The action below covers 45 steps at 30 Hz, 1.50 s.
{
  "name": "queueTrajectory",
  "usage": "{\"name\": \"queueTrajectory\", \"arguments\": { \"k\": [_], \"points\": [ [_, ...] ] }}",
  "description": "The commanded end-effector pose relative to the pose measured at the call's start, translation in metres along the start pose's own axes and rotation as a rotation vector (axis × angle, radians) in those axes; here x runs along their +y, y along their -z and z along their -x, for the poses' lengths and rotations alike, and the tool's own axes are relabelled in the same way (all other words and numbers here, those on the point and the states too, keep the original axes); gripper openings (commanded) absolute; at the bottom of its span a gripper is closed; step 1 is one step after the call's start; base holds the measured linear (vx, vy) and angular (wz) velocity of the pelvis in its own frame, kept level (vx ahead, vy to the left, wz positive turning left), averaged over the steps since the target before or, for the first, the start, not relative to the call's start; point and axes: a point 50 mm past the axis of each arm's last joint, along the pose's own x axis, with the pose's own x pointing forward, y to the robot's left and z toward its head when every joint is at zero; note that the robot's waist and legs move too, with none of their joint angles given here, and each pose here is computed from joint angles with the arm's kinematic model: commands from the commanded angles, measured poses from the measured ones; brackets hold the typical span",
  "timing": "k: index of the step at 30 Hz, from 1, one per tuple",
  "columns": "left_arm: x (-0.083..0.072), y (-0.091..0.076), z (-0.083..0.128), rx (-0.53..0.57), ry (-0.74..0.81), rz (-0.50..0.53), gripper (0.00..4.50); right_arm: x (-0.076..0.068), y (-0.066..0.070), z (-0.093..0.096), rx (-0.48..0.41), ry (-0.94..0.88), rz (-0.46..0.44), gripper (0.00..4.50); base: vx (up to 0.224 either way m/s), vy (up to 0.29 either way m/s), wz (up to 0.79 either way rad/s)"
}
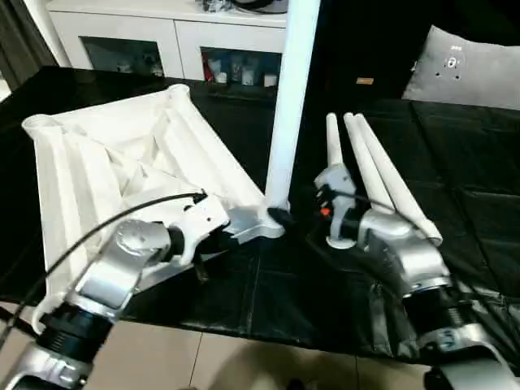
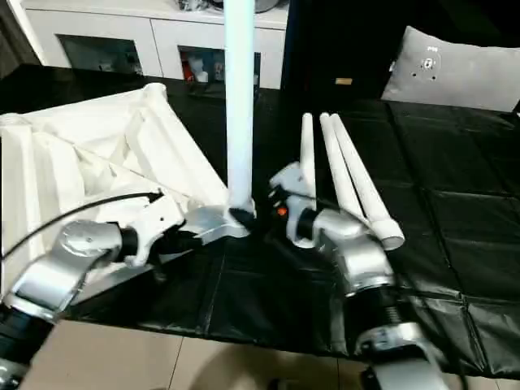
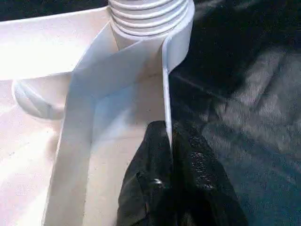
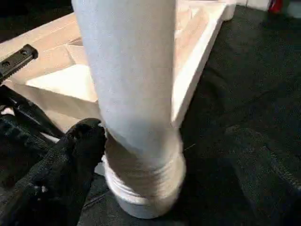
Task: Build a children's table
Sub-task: Insert table leg to table base, then rotate leg to tighten
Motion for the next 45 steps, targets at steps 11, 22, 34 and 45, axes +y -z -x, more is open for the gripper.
{"name": "queueTrajectory", "arguments": {
  "k": [11,22,34,45],
  "points": [
    [-0.006,0.003,0.000,0.011,0.201,-0.175,0.00,0.008,-0.001,0.022,0.076,-0.271,0.157,4.41,0.000,0.000,0.00],
    [-0.013,-0.002,-0.001,-0.006,0.314,-0.234,0.00,0.012,0.010,0.012,0.118,-0.335,0.151,4.41,0.000,0.000,0.00],
    [-0.015,-0.002,-0.002,-0.005,0.340,-0.246,0.00,0.016,0.021,0.009,0.129,-0.370,0.112,3.34,0.000,0.000,0.00],
    [-0.018,0.000,-0.002,-0.050,0.281,-0.117,0.00,0.026,0.038,-0.006,0.151,-0.293,-0.033,2.73,0.000,0.000,0.00]
  ]
}}
